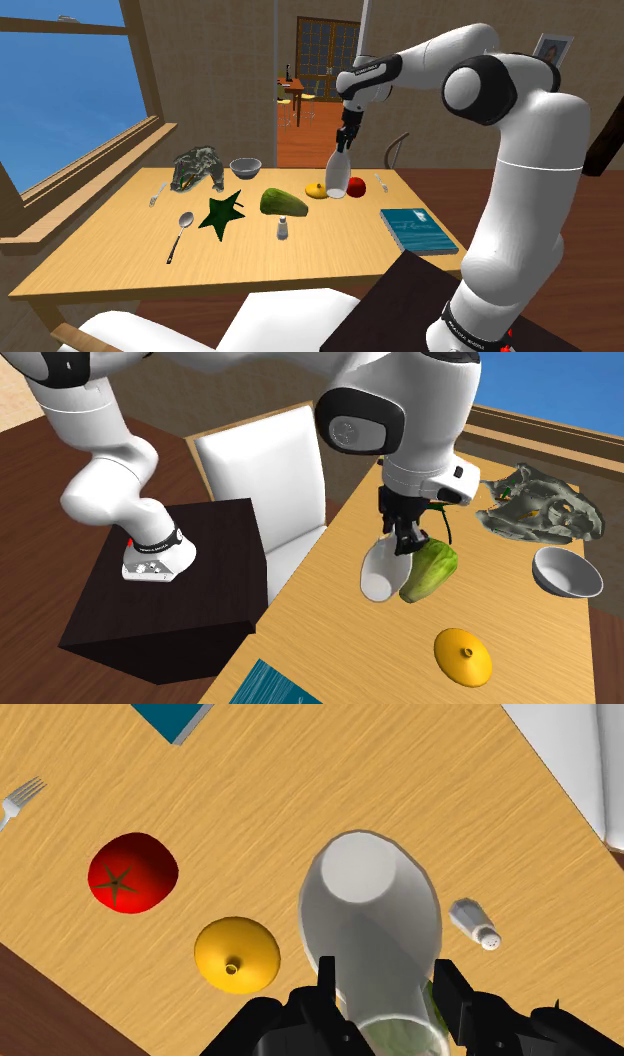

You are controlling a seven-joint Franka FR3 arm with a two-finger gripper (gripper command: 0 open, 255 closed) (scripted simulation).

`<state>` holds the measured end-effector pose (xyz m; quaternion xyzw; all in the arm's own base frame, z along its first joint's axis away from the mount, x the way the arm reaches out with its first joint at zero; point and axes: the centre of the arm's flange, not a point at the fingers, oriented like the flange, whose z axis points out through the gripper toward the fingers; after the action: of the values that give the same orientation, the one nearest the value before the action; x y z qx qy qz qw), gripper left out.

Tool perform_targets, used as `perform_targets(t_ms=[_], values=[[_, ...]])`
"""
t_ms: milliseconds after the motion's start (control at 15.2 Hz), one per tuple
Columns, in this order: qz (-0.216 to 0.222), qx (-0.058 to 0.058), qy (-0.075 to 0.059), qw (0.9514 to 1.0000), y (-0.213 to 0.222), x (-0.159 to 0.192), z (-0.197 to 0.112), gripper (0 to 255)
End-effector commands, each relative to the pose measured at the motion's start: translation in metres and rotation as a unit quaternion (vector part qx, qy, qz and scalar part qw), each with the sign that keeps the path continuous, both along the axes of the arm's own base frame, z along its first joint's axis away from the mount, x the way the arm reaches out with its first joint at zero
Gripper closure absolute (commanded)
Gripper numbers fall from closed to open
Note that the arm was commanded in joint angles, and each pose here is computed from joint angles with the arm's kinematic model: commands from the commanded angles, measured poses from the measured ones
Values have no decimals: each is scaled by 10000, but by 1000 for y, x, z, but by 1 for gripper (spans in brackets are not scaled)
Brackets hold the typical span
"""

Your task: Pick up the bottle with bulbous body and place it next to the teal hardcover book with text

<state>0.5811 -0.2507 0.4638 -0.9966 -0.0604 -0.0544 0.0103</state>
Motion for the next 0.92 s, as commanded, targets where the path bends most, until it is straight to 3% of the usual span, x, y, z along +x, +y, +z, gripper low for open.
perform_targets(t_ms=[0, 858], values=[[5, -3, -5, 10000, -30, -3, -13, 255], [5, -3, -5, 10000, -186, -11, -83, 255]])
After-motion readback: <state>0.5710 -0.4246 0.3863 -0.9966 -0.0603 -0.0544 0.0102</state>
